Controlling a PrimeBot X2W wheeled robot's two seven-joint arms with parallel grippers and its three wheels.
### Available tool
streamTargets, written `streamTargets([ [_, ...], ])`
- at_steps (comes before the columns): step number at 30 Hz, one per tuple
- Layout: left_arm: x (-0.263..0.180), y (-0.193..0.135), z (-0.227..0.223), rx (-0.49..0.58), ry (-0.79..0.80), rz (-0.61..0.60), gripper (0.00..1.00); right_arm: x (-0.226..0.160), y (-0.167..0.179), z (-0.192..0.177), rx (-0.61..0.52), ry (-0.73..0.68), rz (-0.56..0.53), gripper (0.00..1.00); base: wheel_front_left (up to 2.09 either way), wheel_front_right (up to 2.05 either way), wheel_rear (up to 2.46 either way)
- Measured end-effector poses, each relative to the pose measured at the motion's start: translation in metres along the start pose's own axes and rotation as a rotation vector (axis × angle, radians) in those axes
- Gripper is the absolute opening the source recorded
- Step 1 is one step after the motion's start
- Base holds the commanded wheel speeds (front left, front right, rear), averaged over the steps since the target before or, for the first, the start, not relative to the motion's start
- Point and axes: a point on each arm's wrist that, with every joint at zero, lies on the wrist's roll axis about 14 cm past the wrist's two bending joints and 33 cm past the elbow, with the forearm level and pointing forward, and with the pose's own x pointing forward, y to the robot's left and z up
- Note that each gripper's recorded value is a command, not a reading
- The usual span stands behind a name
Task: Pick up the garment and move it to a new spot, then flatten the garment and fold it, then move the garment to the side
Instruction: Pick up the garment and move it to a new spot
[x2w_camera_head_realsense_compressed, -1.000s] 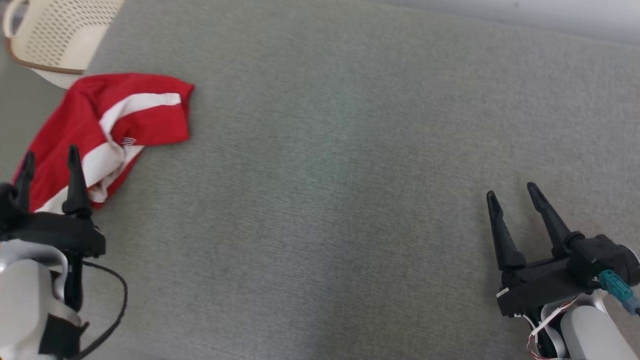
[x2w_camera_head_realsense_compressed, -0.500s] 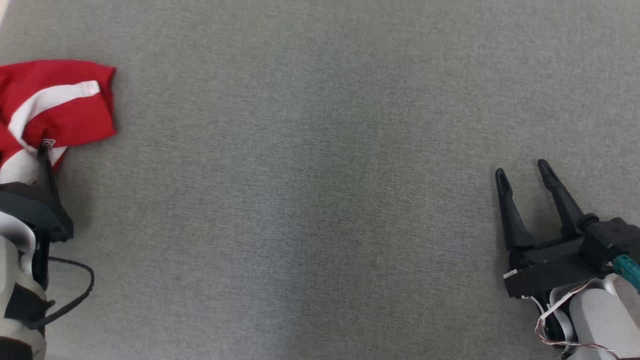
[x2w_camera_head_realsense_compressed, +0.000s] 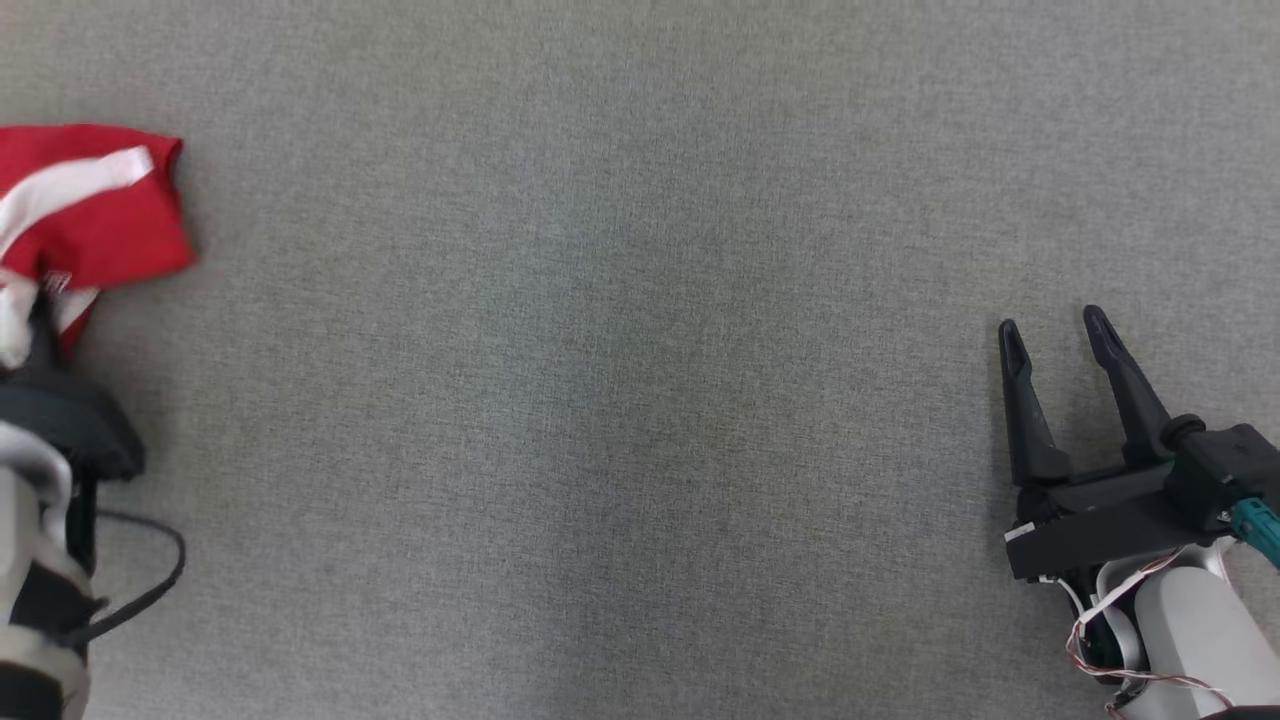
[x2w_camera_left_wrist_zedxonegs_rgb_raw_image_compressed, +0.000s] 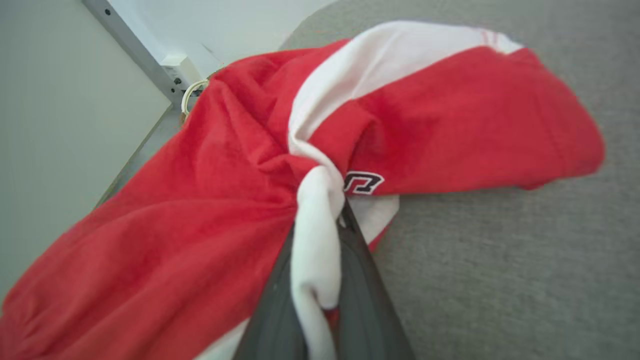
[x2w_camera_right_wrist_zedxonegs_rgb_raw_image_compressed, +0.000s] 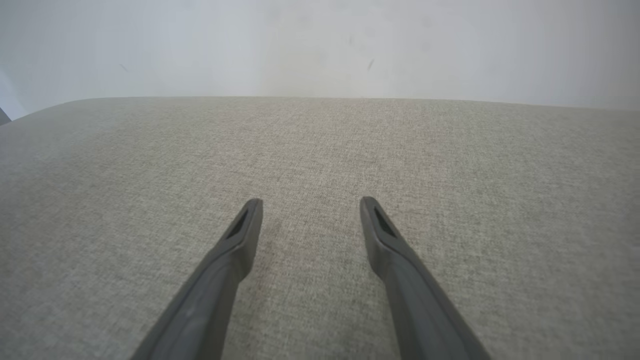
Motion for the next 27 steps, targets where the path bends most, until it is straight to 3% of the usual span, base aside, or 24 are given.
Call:
streamTargets([
  [10, -0.023, -0.078, 0.122, -0.088, -0.347, -0.234, 0.00, -0.008, 0.017, 0.018, 0.029, -0.033, -0.004, 1.00, 0.00, 0.00, 0.00],
  [18, -0.092, -0.175, 0.171, -0.160, -0.516, -0.519, 0.00, -0.017, 0.024, 0.044, 0.039, -0.088, -0.023, 1.00, 0.00, 0.00, 0.00],
  [27, -0.196, -0.292, 0.195, -0.168, -0.634, -0.952, 0.00, -0.043, 0.001, 0.053, 0.033, -0.098, -0.119, 1.00, 0.00, 0.00, 0.00],
])
